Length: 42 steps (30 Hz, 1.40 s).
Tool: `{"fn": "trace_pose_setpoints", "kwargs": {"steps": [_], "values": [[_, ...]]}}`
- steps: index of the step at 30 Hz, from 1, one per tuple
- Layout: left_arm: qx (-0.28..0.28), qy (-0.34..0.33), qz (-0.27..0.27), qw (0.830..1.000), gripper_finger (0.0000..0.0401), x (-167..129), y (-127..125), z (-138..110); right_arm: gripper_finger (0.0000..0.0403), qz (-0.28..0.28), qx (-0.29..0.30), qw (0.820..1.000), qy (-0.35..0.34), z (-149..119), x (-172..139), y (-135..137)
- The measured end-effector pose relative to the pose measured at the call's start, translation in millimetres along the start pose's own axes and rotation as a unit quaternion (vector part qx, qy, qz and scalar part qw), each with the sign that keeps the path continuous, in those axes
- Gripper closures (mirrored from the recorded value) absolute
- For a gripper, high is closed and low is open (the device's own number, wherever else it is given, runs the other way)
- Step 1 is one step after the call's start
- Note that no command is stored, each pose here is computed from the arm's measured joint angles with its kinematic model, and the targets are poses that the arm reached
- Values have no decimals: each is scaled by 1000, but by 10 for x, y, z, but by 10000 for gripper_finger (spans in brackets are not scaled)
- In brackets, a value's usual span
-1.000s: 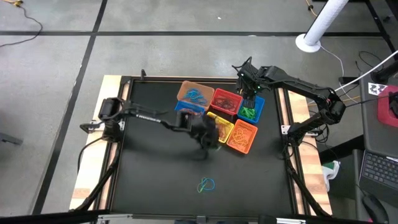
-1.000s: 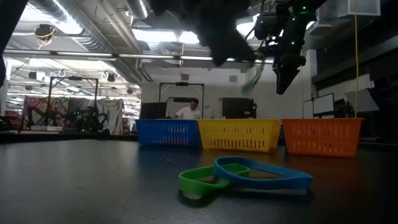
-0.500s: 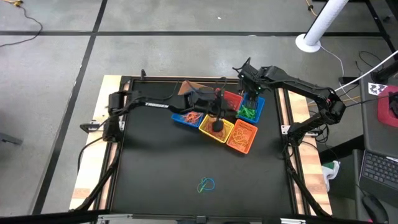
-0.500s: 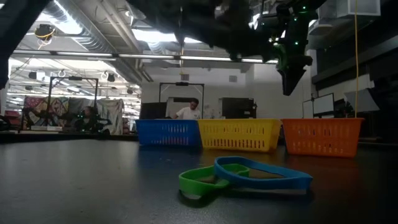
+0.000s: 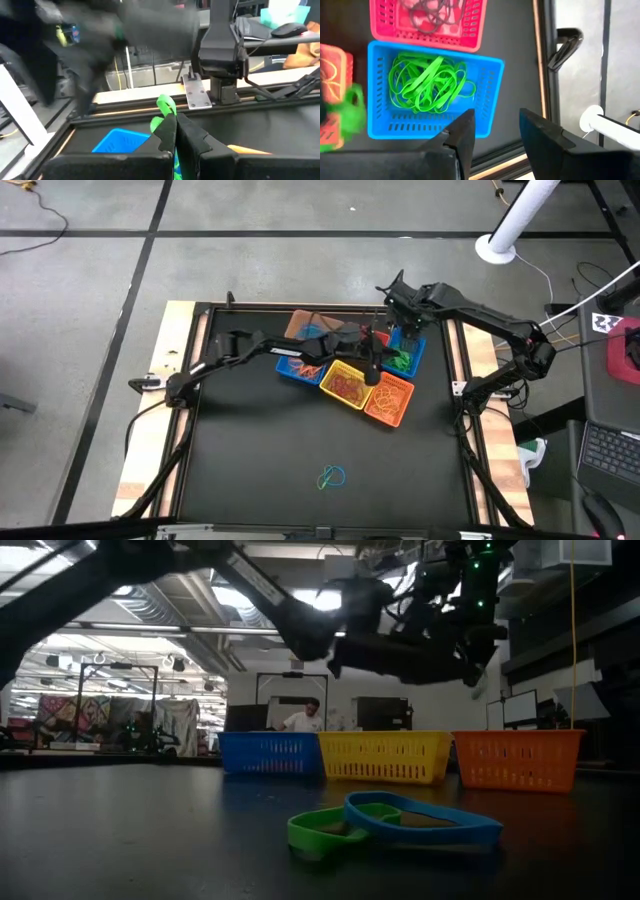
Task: Sort rubber bands into baskets
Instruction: Put the green rubber band into the right blue basket, then put the blue rubber band into the transparent orange basket
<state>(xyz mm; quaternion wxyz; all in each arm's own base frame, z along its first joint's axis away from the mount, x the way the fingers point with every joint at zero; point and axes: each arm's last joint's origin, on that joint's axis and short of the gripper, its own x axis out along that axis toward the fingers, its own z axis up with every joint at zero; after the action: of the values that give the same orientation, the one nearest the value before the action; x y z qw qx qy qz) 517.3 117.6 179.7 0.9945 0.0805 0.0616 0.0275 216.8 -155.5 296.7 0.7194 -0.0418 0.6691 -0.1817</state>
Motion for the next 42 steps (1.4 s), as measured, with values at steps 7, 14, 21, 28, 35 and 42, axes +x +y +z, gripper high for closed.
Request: {"fn": "trace_pose_setpoints", "kwargs": {"steps": [7,14,21,28,35,42], "values": [[-5,37,15,999,400,183,-3,-182,249,-6,21,1000,-17,28,-194,-65],[-29,63,63,996,354,182,10,-220,249,15,23,999,-37,47,-258,-73],[-75,69,64,993,247,179,8,-239,249,47,22,997,-49,52,-260,-54],[-130,71,49,988,214,170,-70,-168,249,52,24,997,-51,53,-260,-51],[-131,161,6,978,228,-144,-32,337,249,156,41,983,-91,79,-277,9],[-37,290,-48,955,254,-749,-94,887,249,285,3,947,-144,173,-364,239]]}}
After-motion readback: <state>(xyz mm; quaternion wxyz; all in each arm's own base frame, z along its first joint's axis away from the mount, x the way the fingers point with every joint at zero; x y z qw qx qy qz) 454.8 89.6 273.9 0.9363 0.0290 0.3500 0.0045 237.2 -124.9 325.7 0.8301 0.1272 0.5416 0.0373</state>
